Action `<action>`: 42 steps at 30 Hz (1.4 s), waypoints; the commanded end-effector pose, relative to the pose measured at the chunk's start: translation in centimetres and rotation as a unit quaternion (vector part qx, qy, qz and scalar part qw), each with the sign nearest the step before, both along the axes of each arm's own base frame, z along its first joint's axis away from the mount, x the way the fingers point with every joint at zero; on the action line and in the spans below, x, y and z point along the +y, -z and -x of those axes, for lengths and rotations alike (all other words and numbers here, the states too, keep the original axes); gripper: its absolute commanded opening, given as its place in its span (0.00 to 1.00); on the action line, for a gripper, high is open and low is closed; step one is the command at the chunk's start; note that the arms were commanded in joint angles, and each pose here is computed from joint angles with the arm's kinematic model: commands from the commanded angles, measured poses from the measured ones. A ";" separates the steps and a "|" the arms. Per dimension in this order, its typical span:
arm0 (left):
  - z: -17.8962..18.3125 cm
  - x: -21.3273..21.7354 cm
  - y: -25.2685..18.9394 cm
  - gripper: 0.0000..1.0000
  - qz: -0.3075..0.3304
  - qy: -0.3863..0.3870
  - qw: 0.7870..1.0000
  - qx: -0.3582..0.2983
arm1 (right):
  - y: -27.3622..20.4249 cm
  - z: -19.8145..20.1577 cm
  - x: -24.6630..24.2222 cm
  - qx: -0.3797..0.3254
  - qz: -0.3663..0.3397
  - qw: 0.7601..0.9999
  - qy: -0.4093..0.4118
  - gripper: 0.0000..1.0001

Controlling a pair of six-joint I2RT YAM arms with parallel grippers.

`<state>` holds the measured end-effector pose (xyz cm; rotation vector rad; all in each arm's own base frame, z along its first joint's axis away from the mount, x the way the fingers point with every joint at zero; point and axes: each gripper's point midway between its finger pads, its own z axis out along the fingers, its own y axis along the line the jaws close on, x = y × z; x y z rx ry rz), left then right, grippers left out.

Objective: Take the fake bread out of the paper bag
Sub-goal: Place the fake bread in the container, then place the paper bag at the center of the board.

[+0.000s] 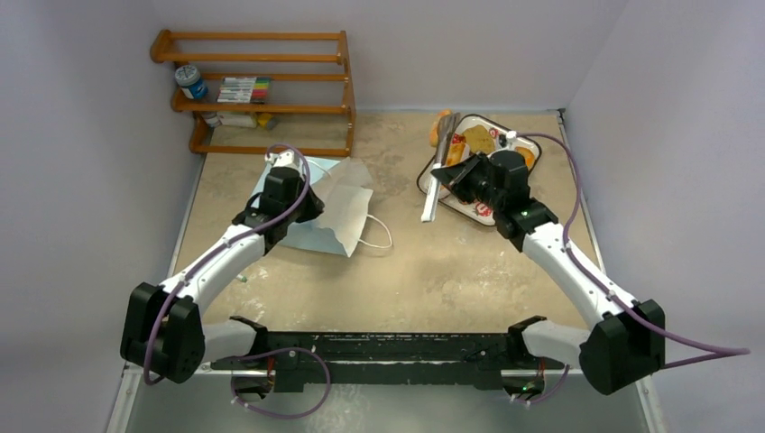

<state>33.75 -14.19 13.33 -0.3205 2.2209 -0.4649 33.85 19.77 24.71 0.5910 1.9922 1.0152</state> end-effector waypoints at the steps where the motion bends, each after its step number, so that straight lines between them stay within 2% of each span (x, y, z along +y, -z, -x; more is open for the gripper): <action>1: -0.2 -0.6 -3.7 0.00 0.014 0.039 0.998 -0.044 | -2.9 -4.3 -3.8 -0.055 -0.007 0.996 0.073 0.00; 6: 1.0 -0.7 -2.9 0.00 -0.005 0.074 0.997 -0.031 | -1.1 -8.1 -8.1 -0.049 -0.010 0.991 0.123 0.00; 12: 1.8 -0.3 -2.0 0.00 -0.006 0.070 0.997 -0.030 | 0.7 -11.6 -10.9 -0.036 -0.018 0.988 0.148 0.00; 23: 1.8 0.0 -1.4 0.00 -0.010 0.062 0.998 -0.029 | 5.5 -12.7 -13.0 0.026 -0.020 0.986 0.163 0.00; 26: 1.6 -0.1 -1.1 0.00 -0.007 0.059 0.998 -0.027 | 6.6 -12.6 -13.3 0.041 -0.023 0.986 0.163 0.05; 30: 1.3 -0.1 -0.9 0.00 -0.005 0.057 0.998 -0.027 | 7.3 -12.4 -14.0 0.049 -0.018 0.985 0.164 0.19; 34: 1.2 -0.3 -0.6 0.00 0.001 0.055 0.998 -0.026 | 8.3 -12.3 -14.7 0.063 -0.017 0.984 0.163 0.28; 42: 1.0 -0.3 -0.6 0.00 0.003 0.052 0.998 -0.027 | 7.8 -11.7 -15.2 0.062 -0.011 0.984 0.167 0.31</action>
